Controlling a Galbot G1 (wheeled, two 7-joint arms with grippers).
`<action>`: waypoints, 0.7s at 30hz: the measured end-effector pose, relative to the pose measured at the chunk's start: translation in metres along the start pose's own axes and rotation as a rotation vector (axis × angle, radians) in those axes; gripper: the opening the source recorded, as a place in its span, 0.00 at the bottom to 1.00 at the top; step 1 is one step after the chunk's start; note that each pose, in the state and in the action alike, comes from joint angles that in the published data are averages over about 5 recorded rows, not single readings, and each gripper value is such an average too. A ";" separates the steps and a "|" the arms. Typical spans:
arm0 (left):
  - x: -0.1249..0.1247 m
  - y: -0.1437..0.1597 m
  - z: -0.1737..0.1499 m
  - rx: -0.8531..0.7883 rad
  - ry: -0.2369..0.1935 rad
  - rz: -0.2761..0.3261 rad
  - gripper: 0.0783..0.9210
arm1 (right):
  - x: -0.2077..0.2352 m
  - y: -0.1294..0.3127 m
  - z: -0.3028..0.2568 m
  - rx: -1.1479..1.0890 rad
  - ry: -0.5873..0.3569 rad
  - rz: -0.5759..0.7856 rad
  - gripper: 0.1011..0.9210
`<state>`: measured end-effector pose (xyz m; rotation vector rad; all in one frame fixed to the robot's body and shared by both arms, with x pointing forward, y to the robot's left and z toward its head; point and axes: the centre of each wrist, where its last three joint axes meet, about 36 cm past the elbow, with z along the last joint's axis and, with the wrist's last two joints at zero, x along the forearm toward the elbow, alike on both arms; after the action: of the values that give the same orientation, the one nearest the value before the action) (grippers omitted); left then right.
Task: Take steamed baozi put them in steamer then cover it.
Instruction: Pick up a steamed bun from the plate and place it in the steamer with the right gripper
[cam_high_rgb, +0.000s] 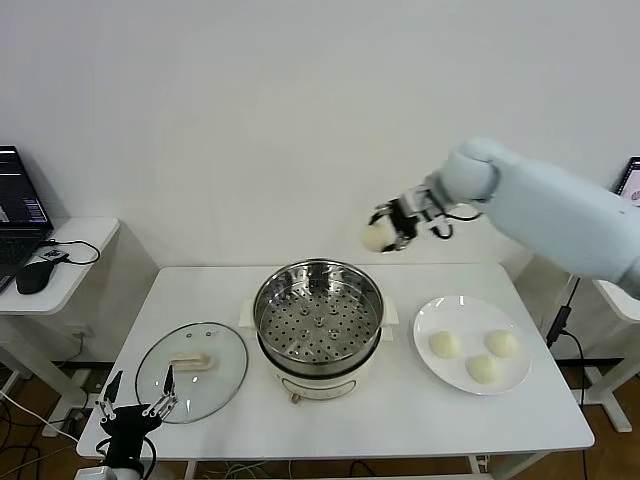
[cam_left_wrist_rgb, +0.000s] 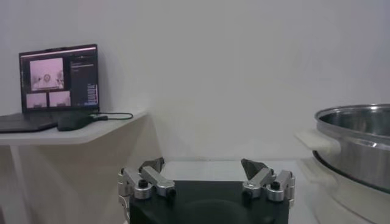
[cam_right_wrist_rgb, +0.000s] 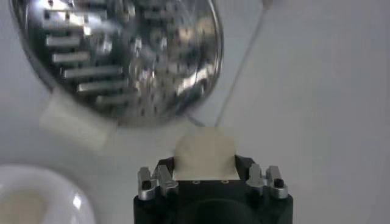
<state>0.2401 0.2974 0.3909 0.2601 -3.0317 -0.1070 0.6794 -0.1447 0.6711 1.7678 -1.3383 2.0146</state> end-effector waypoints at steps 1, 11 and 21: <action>0.000 0.000 -0.001 0.000 -0.003 0.001 0.88 | -0.007 -0.004 -0.008 0.025 -0.008 -0.012 0.64; 0.000 -0.001 -0.005 0.004 -0.023 -0.002 0.88 | -0.071 -0.019 -0.049 0.251 -0.016 -0.095 0.64; -0.002 -0.001 -0.007 0.006 -0.032 -0.001 0.88 | -0.106 -0.016 -0.048 0.389 0.014 -0.132 0.65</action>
<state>0.2426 0.2963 0.3974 0.2635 -3.0643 -0.1031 0.6862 -0.0577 0.5931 1.9252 -0.8383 2.3246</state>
